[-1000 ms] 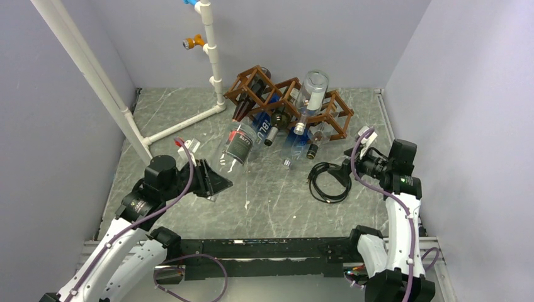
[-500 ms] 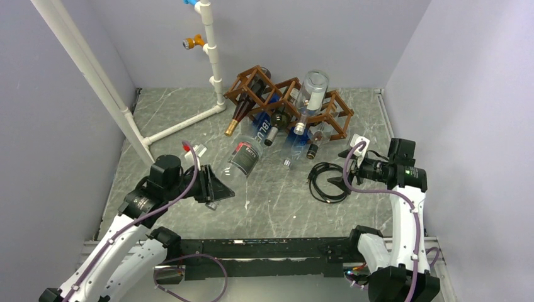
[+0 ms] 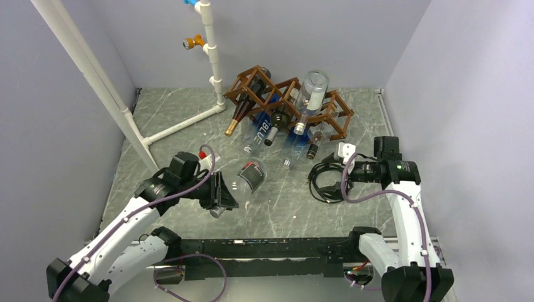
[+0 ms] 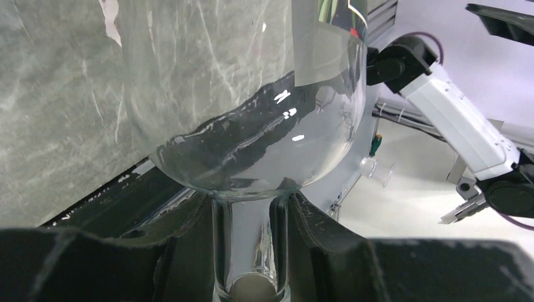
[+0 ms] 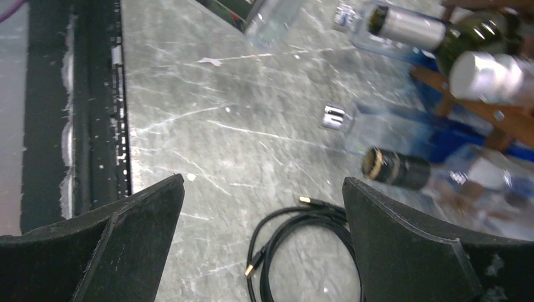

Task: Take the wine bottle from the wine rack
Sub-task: Place the wine bottle at the center of the board.

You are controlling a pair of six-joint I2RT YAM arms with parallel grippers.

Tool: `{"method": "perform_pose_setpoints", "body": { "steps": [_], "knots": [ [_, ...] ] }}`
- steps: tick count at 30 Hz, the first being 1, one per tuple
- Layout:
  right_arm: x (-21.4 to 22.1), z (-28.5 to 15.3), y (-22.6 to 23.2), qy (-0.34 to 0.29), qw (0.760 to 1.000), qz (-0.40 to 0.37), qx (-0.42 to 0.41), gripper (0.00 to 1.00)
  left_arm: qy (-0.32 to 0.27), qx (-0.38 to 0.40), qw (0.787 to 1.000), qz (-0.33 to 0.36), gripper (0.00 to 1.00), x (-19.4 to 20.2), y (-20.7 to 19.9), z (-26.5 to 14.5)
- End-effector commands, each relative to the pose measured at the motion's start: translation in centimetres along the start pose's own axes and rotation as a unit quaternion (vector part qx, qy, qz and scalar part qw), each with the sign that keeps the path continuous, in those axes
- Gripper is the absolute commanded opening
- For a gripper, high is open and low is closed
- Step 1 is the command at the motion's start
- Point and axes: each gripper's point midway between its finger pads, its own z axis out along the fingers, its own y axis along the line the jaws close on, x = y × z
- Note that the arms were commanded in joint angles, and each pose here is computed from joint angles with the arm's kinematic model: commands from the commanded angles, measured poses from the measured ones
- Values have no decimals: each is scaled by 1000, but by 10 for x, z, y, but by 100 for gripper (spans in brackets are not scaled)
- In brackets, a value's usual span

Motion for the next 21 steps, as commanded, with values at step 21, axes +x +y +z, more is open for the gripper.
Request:
{"method": "perform_pose_setpoints", "body": {
  "steps": [21],
  "knots": [
    [-39, 47, 17, -13, 986, -109, -127, 100, 63, 97, 992, 57, 0, 7, -70, 13]
  ]
}}
